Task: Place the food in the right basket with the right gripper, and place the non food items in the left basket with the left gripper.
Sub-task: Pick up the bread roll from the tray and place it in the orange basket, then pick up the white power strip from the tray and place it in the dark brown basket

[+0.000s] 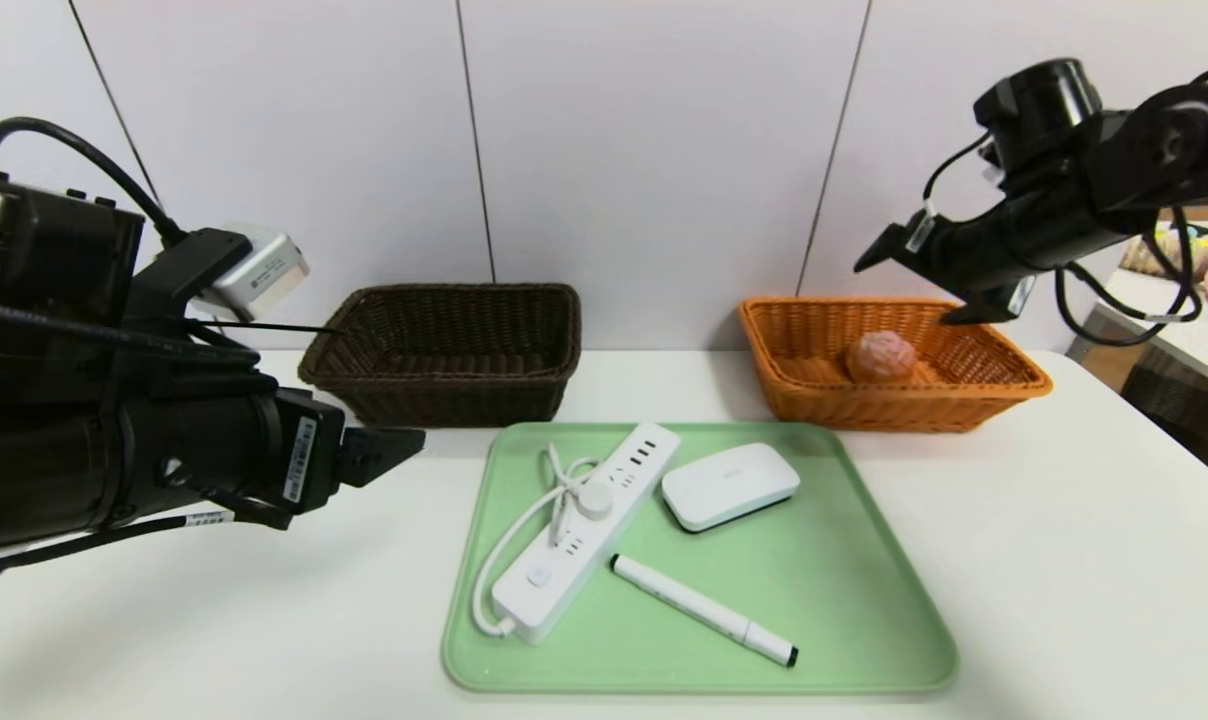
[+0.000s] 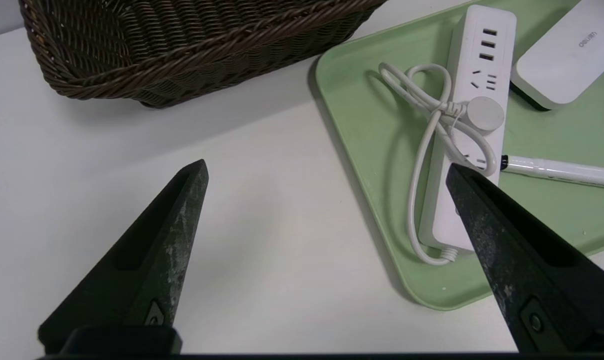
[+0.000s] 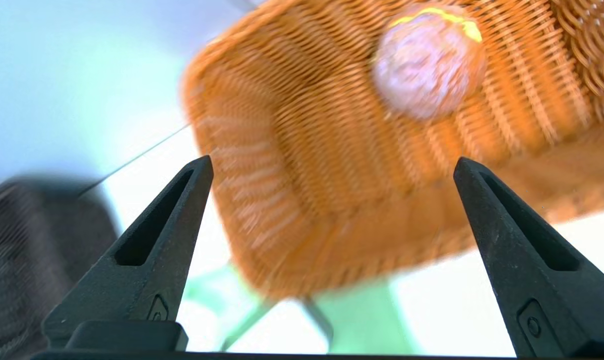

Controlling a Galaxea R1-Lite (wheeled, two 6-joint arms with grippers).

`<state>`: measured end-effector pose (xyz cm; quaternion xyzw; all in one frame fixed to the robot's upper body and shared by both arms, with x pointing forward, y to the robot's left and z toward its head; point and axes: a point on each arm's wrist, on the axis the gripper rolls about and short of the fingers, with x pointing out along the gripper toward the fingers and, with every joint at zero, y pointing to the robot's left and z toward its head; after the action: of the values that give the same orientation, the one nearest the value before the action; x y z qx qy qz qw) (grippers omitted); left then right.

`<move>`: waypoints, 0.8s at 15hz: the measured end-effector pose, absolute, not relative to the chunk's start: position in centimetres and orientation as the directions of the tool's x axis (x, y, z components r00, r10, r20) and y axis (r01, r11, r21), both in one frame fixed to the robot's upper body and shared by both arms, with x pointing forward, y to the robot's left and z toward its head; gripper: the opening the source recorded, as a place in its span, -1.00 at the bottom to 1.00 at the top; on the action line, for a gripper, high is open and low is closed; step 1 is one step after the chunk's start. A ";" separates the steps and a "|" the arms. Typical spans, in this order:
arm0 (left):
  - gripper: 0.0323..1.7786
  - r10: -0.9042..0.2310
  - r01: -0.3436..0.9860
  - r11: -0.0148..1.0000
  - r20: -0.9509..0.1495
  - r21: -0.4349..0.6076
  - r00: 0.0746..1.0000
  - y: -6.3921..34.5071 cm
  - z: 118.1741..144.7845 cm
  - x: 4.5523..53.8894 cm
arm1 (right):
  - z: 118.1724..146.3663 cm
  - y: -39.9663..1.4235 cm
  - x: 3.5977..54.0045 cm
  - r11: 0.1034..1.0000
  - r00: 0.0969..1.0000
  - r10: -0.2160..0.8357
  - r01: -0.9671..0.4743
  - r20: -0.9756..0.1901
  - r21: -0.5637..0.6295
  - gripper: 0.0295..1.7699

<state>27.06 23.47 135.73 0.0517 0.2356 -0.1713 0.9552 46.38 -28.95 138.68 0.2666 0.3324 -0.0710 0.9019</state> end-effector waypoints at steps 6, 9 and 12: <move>0.90 -0.343 0.400 0.916 -0.478 0.020 0.808 22.7 135.4 26.3 | 145.7 -28.4 36.4 0.954 0.810 0.106 0.082 -0.577 0.290 0.91; 0.90 -0.369 0.436 0.900 -0.493 0.024 0.788 22.2 134.8 25.6 | 145.7 -28.7 32.8 0.991 0.800 0.113 -0.044 -0.590 0.129 0.91; 0.90 -0.387 0.460 0.888 -0.501 0.026 0.774 21.8 134.6 25.2 | 144.2 -29.0 29.7 0.991 0.765 0.113 -0.130 -0.634 0.020 0.91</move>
<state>25.22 21.80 134.58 0.0736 0.2490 -0.2253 0.9391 29.70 -28.99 144.19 -0.0125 0.3364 0.0648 0.9394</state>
